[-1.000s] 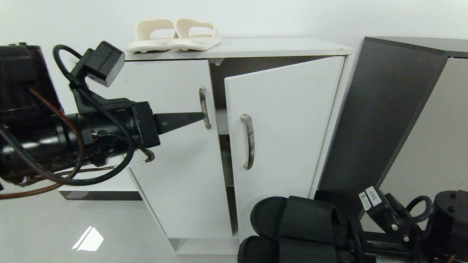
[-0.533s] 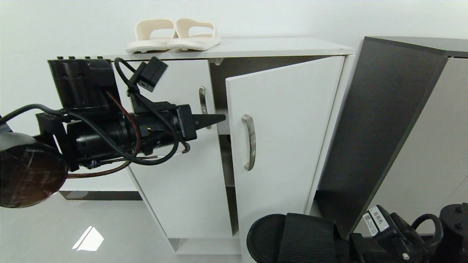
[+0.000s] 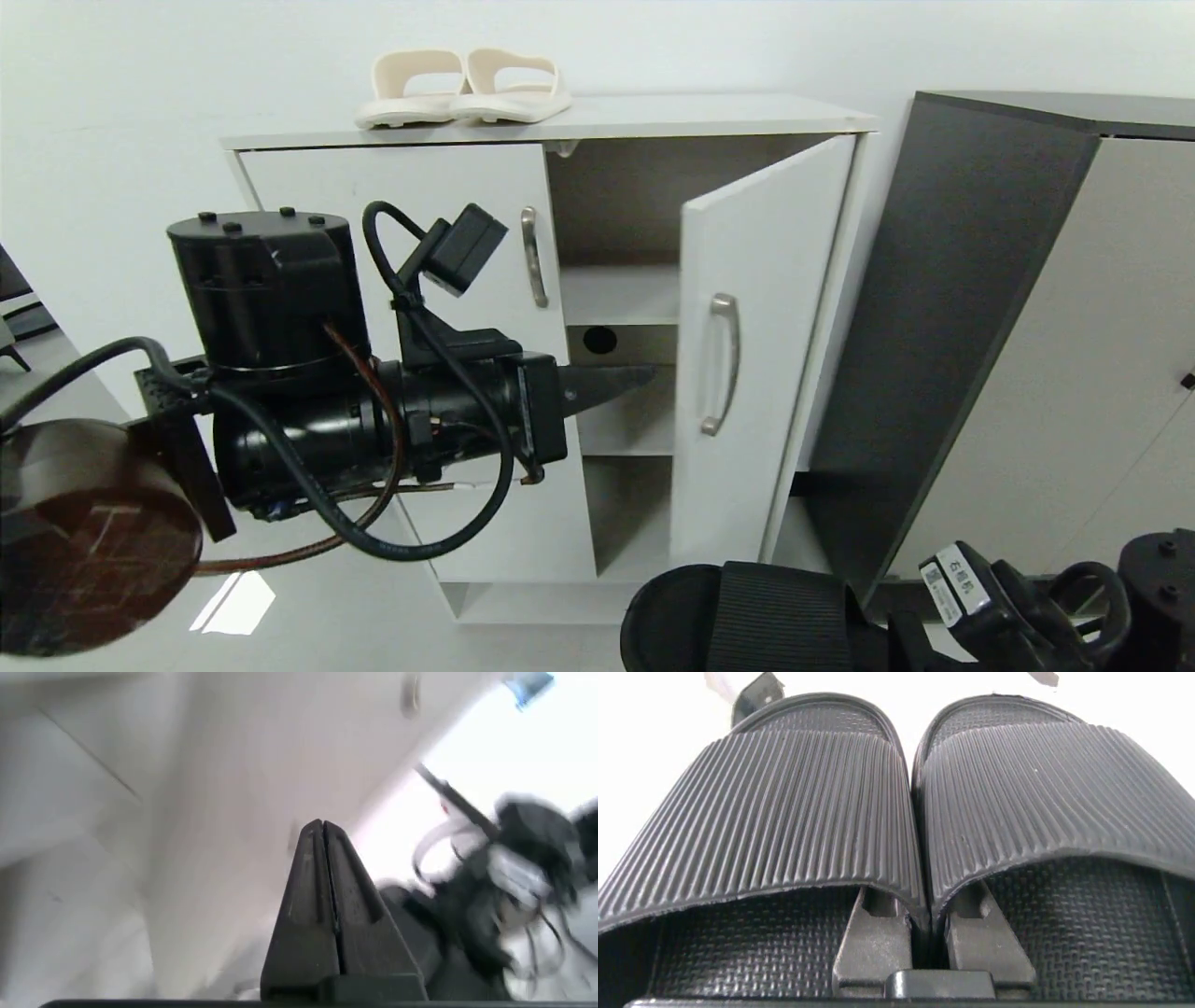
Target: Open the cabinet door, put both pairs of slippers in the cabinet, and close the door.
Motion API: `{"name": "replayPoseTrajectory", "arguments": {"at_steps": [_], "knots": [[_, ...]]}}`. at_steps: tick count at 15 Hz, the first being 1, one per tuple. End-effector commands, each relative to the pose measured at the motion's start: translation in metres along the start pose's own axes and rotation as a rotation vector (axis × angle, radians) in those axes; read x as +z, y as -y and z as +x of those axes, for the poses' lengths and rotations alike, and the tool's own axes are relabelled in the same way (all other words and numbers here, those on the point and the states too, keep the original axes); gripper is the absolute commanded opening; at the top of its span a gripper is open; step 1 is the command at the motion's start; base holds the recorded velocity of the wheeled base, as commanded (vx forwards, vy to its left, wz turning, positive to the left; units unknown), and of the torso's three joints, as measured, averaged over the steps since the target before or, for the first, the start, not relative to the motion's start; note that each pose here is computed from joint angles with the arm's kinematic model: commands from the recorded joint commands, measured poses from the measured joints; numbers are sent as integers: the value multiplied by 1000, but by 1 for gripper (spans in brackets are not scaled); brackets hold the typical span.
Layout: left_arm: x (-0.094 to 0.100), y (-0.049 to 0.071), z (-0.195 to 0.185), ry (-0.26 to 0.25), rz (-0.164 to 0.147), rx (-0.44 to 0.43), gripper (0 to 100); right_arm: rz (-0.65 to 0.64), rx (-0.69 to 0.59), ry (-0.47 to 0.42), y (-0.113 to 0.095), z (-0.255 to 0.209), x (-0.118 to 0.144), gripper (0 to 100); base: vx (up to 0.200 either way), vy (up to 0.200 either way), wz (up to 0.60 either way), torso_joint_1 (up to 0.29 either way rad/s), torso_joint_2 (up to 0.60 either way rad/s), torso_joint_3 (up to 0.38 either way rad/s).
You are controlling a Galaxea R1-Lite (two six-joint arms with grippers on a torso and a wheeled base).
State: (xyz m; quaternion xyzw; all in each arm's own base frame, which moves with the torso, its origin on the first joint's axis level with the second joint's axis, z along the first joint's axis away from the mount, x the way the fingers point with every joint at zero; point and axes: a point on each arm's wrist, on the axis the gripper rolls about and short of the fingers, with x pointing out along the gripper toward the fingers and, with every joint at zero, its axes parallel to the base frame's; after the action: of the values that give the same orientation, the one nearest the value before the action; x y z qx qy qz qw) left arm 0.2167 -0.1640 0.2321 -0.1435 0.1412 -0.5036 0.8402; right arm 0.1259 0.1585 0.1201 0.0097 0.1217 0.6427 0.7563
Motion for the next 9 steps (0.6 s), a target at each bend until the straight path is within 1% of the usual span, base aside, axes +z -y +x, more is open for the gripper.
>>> {"name": "replayPoseTrajectory", "arguments": {"at_steps": [1, 2, 4, 5, 6, 7, 8, 9], "knots": [[-5, 14, -9, -5, 7, -35, 0, -2, 17, -4, -4, 0, -1, 0, -200, 0, 0, -7, 2, 2], [-5, 14, -9, -4, 5, -33, 0, -6, 18, -5, -5, -1, -2, 0, -200, 0, 0, -2, 7, 2], [-6, 8, -12, -2, 0, -3, 0, -17, 23, 1, -5, 0, -1, 0, 0, 0, 0, 0, 0, 0], [-6, 7, -14, 2, 0, 4, 0, -20, 25, 4, -6, 0, 0, 0, 0, 0, 0, 0, 0, 0], [-2, 6, -26, 40, 11, 22, 0, -30, 24, 27, -7, 2, 6, 0, 0, 0, 0, 0, 0, 0], [1, 11, -38, 71, 26, 34, 0, -26, -21, 42, -2, 9, 12, 0, 0, 0, 0, 0, 0, 0], [3, 20, -52, 113, 40, 68, 0, 10, -124, 50, 5, 17, 18, 0, 0, 0, 0, 0, 0, 0], [6, 25, -62, 156, 48, 121, 0, 47, -229, 67, 12, 26, 26, 0, 0, 0, 0, 0, 0, 0]]}}
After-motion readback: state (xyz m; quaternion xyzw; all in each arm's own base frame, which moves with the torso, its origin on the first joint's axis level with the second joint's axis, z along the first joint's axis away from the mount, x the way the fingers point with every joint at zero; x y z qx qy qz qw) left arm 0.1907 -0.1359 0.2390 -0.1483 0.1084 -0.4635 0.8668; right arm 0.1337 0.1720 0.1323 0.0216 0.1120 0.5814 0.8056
